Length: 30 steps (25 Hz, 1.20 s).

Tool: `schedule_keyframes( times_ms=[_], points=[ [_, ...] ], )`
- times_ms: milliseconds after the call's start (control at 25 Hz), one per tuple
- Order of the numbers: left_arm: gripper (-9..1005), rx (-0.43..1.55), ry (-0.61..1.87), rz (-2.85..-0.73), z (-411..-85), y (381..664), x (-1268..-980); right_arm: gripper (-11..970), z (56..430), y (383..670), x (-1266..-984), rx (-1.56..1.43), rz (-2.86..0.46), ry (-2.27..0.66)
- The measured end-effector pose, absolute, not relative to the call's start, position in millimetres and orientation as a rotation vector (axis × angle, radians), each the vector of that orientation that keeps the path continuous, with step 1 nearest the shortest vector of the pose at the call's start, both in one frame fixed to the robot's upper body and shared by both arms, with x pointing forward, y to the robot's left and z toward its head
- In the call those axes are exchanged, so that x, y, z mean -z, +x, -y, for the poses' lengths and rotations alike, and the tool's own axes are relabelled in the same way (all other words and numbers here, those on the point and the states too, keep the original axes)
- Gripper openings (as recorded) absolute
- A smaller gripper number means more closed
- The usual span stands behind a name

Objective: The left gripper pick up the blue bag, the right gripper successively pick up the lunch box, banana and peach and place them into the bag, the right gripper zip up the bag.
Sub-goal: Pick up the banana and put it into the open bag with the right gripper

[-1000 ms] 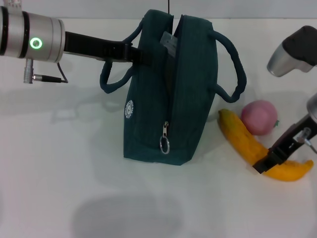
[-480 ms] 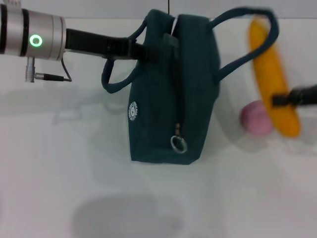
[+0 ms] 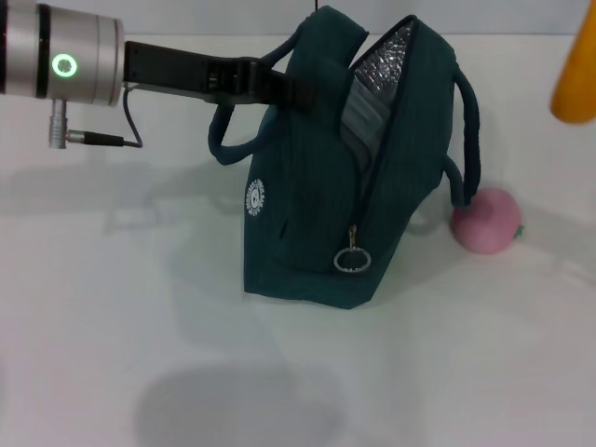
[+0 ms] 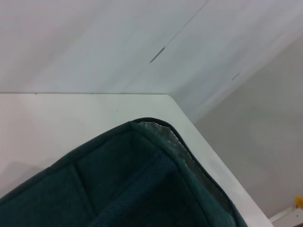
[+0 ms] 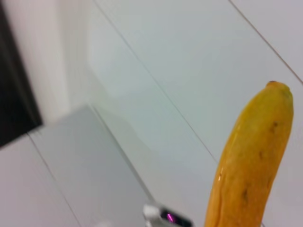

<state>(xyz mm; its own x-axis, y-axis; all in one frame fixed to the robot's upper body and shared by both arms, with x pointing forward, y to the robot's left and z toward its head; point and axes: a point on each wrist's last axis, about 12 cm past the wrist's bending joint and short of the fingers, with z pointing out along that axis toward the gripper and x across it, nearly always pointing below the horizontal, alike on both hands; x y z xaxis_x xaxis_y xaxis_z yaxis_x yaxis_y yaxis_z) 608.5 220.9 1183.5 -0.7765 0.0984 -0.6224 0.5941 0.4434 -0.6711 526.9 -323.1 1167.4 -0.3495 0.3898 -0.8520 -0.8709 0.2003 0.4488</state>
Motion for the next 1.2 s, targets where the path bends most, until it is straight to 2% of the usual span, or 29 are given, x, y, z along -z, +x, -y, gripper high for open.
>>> schedule_keyframes(
  times_ms=[280, 480, 1200],
  points=[
    [50, 1.317, 0.586, -2.197, -217.9, 608.1, -1183.1, 467, 269.0, 541.9, -1156.8, -1.449, -1.168, -0.612],
    [50, 1.321, 0.581, -2.197, -217.7, 607.4, -1182.0, 472, 235.4, 553.3, -1141.0, -1.426, -1.26, -0.703],
    [50, 1.325, 0.564, -2.203, -220.8, 604.1, -1177.0, 488, 218.6, 549.8, -1102.6, -1.211, -1.378, -0.855]
  ],
)
